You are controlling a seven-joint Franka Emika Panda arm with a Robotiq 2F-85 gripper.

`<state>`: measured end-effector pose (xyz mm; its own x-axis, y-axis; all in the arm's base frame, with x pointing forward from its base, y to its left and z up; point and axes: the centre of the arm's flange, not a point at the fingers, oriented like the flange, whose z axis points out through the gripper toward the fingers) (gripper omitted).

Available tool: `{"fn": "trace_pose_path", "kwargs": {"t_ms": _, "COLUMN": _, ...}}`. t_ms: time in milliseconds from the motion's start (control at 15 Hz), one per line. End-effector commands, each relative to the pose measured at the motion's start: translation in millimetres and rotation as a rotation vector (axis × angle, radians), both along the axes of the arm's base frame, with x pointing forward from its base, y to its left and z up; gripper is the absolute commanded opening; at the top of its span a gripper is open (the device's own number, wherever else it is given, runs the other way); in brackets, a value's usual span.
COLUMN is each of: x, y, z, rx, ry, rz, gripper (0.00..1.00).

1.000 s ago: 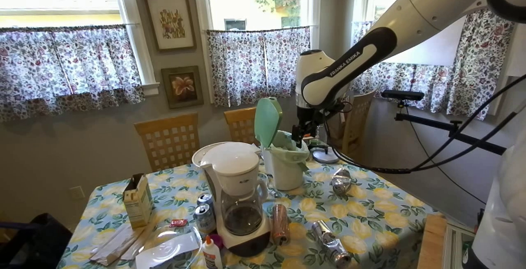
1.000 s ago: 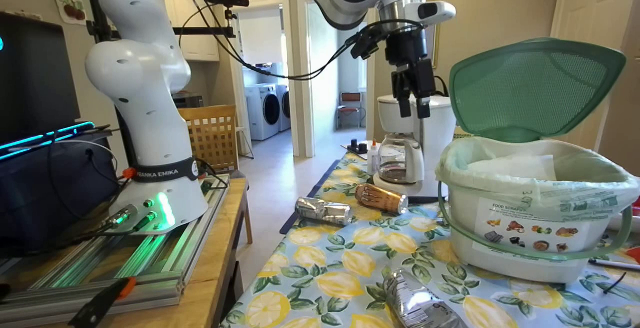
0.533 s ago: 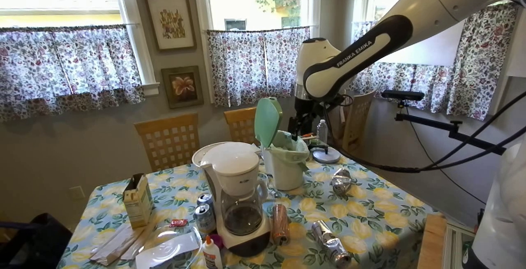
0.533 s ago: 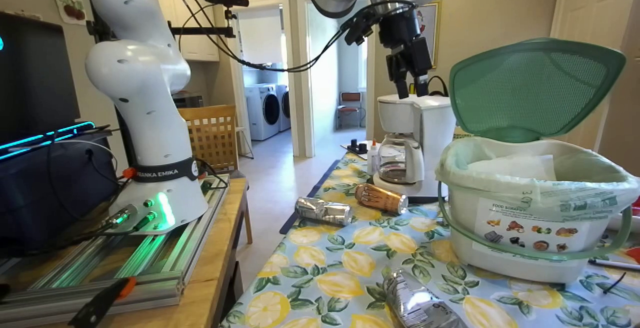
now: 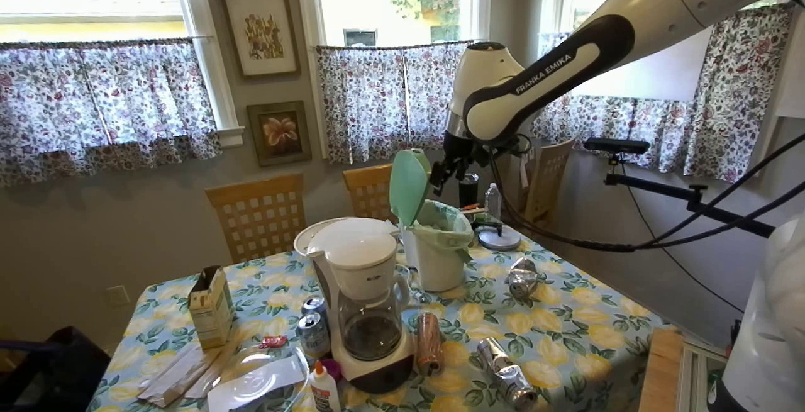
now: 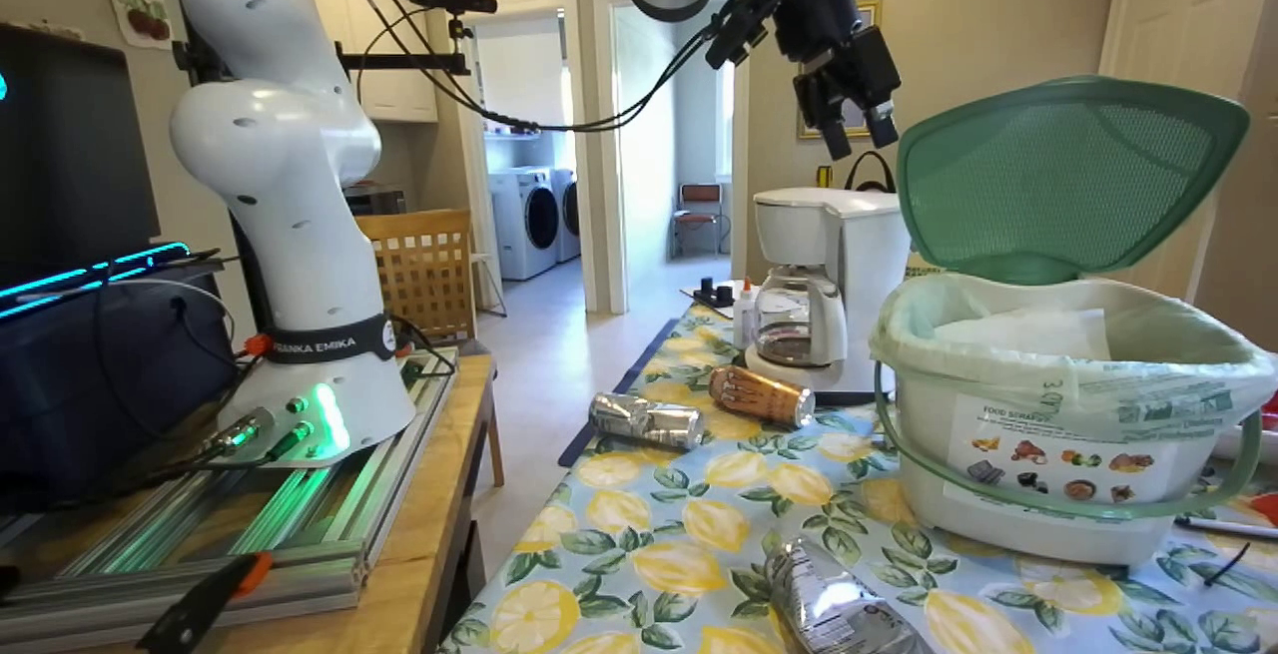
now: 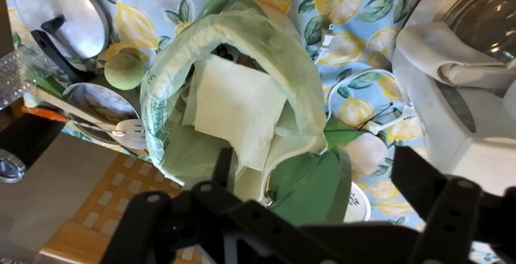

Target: Pick the paper towel and one can and put them in the bin, then close the bin

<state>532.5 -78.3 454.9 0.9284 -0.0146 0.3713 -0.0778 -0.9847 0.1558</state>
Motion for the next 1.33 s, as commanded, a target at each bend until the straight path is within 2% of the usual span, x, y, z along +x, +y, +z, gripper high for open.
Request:
{"fn": "trace_pose_path", "kwargs": {"t_ms": 0, "x": 10.7, "y": -3.5, "z": 10.4, "rx": -0.032, "ry": -0.062, "rz": -0.004, "gripper": 1.00}}
{"fn": "trace_pose_path", "kwargs": {"t_ms": 667, "x": 36.7, "y": -20.1, "z": 26.2, "rx": -0.057, "ry": -0.153, "rz": 0.006, "gripper": 1.00}}
{"fn": "trace_pose_path", "kwargs": {"t_ms": 1267, "x": 52.1, "y": -20.8, "z": 12.5, "rx": -0.068, "ry": -0.156, "rz": -0.009, "gripper": 1.00}}
